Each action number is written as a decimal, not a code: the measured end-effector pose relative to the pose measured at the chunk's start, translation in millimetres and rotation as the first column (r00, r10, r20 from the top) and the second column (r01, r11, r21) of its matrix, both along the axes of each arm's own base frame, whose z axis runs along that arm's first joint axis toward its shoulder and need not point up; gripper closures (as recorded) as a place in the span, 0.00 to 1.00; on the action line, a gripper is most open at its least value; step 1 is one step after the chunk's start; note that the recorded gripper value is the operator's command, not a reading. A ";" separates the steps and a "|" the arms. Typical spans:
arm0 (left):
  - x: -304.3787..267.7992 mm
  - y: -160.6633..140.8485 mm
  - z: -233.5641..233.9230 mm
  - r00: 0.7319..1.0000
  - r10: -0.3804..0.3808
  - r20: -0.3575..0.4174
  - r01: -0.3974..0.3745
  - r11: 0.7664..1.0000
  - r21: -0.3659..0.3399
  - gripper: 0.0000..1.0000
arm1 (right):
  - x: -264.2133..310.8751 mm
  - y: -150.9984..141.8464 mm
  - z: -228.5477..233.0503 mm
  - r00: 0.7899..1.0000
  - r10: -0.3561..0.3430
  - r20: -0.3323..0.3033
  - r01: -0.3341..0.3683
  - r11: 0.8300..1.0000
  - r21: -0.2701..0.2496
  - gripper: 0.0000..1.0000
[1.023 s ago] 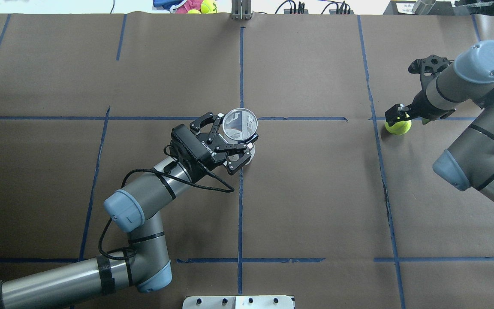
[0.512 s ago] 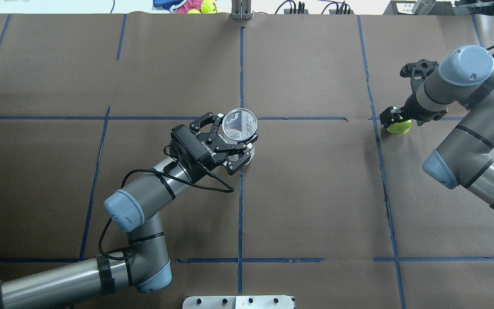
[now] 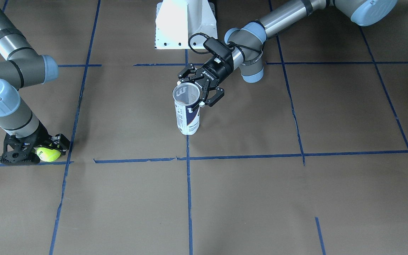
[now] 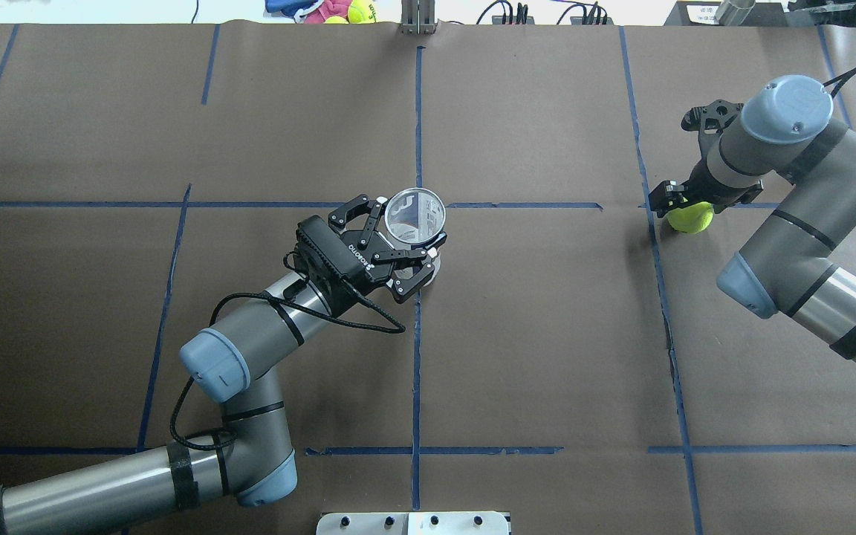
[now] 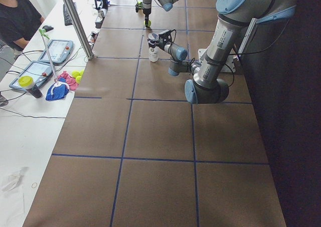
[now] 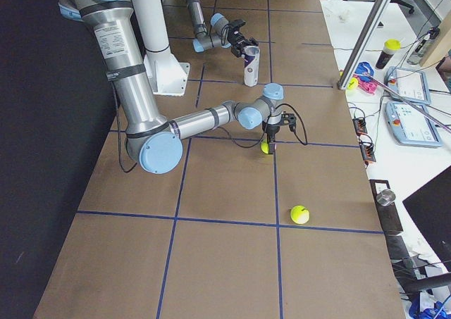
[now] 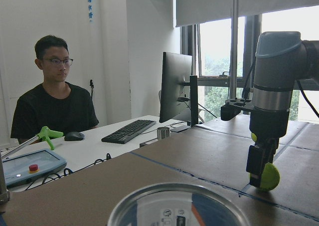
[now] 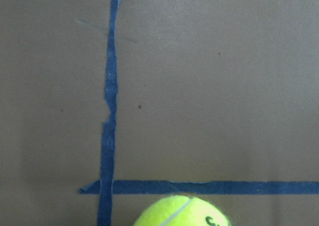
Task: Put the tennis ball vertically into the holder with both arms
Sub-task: 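Grasp the nearer tennis ball with the right gripper and lift it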
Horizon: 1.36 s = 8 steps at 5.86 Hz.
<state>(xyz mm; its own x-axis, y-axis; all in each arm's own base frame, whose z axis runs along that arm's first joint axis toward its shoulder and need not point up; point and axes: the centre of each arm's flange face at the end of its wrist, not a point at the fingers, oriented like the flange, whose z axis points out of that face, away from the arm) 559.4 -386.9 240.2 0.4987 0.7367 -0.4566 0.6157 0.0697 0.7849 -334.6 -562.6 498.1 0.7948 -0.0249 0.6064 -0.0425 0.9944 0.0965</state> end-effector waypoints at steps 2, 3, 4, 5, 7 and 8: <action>-0.2 0.2 1.7 1.000 0.000 0.002 0.000 1.000 -0.001 0.20 | 0.2 -1.3 0.8 1.000 -0.008 0.003 0.008 1.000 0.012 0.82; -0.5 0.5 2.8 1.000 0.001 0.001 -0.001 1.000 -0.001 0.20 | 3.3 -2.2 -6.8 1.000 -0.007 0.020 0.007 1.000 0.026 0.96; -0.7 0.6 3.1 1.000 0.001 0.001 -0.001 1.000 0.000 0.20 | 11.4 -1.8 -30.4 0.998 -0.008 0.065 0.005 0.999 0.046 1.00; -0.8 0.7 3.4 1.000 0.001 0.000 -0.001 1.000 0.000 0.20 | 22.0 3.2 -65.9 0.992 -0.019 0.128 0.010 0.998 0.067 1.00; -0.9 0.7 3.4 1.000 0.001 0.000 -0.001 1.000 0.000 0.20 | 28.4 15.2 -180.1 0.979 -0.033 0.203 0.018 0.997 0.079 1.00; -0.9 0.8 3.4 1.000 0.001 -0.001 -0.001 1.000 0.000 0.20 | 21.4 30.1 -243.4 0.972 0.005 0.234 -0.012 0.999 0.030 0.99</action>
